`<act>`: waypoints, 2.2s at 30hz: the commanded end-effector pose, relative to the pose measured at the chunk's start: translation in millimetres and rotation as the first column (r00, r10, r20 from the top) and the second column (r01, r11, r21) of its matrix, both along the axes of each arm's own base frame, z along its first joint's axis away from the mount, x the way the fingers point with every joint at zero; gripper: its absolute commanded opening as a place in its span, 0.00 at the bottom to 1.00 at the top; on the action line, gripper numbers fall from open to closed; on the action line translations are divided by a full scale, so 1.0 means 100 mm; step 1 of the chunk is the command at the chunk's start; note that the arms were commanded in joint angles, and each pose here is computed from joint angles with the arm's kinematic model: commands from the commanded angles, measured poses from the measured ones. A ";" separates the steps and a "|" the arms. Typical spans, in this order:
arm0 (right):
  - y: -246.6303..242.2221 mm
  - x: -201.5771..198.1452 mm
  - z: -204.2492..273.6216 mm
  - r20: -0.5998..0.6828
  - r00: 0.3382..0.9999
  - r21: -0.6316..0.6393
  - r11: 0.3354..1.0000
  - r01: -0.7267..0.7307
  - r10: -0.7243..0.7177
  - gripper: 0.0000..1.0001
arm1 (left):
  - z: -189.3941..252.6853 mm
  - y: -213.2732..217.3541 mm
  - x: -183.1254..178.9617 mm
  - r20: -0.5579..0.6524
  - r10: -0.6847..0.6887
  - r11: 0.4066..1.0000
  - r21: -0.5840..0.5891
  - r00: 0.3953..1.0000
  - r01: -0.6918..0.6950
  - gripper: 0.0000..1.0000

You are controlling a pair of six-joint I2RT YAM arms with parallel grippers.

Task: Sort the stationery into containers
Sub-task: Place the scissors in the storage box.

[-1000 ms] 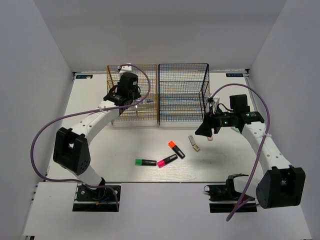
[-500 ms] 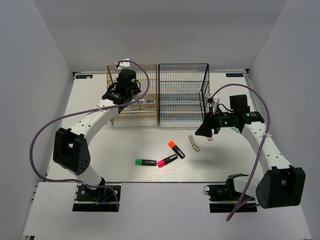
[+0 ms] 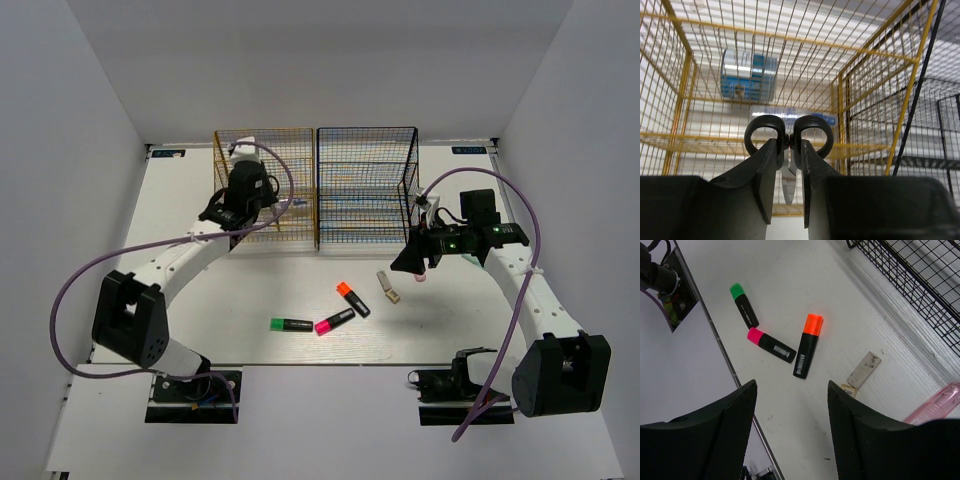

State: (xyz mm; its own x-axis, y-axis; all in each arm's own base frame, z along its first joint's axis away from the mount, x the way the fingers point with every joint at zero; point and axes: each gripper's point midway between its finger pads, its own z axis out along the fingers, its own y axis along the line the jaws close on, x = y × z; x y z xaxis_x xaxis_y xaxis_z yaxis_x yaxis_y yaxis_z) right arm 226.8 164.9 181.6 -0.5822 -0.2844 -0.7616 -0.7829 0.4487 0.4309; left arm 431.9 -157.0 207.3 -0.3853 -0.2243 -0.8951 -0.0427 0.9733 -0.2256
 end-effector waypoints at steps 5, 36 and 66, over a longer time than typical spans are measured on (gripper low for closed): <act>0.01 0.01 0.07 0.015 1.000 0.021 1.000 -0.018 0.017 0.62 | 0.30 0.06 -0.22 0.137 -0.017 0.997 -0.078 0.990 0.028 0.00; 0.01 0.00 0.05 0.010 1.000 0.019 1.000 -0.020 0.019 0.62 | 0.55 0.15 -0.08 0.224 0.054 0.985 -0.170 0.973 -0.015 0.00; 0.00 0.00 0.04 -0.001 1.000 0.025 0.999 -0.019 0.019 0.62 | 0.04 0.32 -0.28 0.240 0.083 0.986 -0.157 0.967 -0.045 0.76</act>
